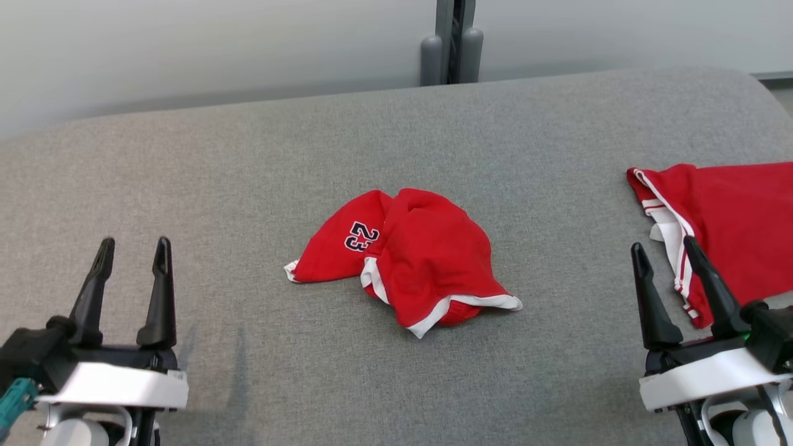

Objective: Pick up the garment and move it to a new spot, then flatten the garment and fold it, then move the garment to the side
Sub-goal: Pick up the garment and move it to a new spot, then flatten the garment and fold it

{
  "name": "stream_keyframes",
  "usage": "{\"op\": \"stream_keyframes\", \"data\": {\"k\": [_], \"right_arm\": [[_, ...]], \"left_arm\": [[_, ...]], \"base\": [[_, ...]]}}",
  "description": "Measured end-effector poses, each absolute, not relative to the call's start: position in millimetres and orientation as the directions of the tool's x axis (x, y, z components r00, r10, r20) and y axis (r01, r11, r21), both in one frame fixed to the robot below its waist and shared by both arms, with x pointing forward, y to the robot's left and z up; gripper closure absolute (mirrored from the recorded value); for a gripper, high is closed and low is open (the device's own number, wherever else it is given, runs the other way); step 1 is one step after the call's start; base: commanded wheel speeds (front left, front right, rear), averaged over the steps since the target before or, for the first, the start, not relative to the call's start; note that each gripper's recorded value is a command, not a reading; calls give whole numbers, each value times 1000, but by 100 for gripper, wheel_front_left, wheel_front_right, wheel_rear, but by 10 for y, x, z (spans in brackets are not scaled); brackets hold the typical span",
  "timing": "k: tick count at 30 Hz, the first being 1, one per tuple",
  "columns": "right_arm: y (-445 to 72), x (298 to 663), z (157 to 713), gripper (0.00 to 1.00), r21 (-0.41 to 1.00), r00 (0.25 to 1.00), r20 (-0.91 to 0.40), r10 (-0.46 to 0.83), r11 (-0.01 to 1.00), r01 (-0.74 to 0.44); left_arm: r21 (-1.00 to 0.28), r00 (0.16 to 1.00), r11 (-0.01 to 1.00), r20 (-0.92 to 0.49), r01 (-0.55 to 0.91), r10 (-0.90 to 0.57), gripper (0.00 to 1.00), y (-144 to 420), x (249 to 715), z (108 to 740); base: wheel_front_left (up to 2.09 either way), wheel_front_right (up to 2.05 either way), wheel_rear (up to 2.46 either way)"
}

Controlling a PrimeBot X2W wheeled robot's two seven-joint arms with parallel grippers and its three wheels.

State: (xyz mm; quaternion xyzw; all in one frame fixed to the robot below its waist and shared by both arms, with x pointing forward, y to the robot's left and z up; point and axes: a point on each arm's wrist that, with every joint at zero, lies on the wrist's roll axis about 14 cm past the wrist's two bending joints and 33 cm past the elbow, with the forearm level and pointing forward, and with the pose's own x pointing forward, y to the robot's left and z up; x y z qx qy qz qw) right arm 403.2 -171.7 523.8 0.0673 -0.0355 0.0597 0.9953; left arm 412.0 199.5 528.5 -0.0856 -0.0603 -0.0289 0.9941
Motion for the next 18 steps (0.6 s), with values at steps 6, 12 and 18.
{"op": "stream_keyframes", "data": {"k": [6, 12, 18], "right_arm": [[-1678, 3864, 5245, 0, 116, 989, 62, 138, 983, -144], [-1729, 3714, 5212, 0, 116, 991, 41, 123, 985, -127], [-1772, 3669, 5223, 0, 113, 993, 40, 112, 987, -115]], "left_arm": [[-148, 994, 987, 96, 56, -42, 0, 2048, 3897, 5206], [-149, 995, 987, 85, 58, -46, 0, 2006, 3776, 5175], [-147, 996, 987, 77, 63, -52, 0, 1971, 3752, 5172]], "base": [[0, 0, 0], [0, 0, 0], [0, 0, 0]]}}
